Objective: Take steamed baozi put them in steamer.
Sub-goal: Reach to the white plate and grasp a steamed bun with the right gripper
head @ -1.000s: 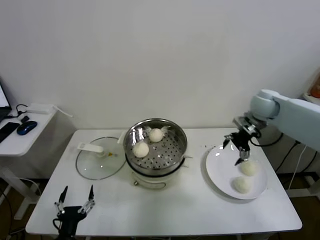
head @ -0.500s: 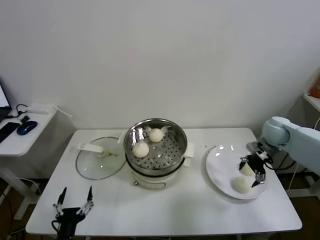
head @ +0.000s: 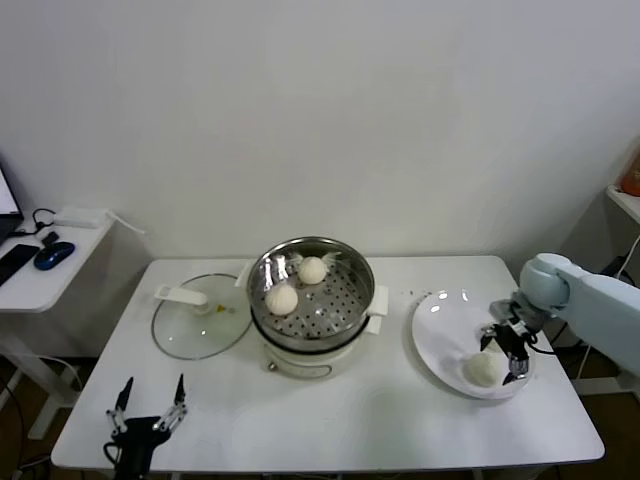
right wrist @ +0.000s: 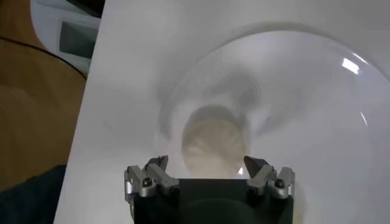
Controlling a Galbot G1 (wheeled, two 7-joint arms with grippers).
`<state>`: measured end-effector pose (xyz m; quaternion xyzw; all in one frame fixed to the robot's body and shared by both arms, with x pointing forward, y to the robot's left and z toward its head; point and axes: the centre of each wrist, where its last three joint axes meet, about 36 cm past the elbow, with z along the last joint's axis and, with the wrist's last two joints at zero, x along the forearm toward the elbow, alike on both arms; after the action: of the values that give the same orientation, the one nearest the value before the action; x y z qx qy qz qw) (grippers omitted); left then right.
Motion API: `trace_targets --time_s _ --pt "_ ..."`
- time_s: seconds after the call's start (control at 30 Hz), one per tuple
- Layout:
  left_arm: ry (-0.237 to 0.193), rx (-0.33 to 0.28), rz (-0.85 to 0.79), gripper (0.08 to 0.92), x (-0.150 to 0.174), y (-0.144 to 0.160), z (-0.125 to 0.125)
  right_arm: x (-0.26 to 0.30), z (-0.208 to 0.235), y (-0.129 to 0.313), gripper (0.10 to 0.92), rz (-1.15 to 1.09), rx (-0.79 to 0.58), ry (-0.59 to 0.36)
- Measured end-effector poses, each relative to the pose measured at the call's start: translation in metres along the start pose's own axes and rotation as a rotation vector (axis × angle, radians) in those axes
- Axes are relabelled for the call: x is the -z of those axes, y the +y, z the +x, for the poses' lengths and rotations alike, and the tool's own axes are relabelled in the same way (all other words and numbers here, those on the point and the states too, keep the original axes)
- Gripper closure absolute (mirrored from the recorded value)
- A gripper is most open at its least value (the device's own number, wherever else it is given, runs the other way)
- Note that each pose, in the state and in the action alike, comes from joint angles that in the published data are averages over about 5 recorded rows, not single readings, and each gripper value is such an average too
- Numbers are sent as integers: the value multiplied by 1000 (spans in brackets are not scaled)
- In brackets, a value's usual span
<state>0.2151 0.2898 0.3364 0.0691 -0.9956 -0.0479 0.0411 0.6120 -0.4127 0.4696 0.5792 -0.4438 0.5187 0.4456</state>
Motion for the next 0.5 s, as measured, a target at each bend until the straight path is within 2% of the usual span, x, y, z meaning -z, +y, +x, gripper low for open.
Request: trace_targets --time_s 0.5 --pt "3 4 4 177 -2 0 -3 10 -19 -10 200 4 1 0"
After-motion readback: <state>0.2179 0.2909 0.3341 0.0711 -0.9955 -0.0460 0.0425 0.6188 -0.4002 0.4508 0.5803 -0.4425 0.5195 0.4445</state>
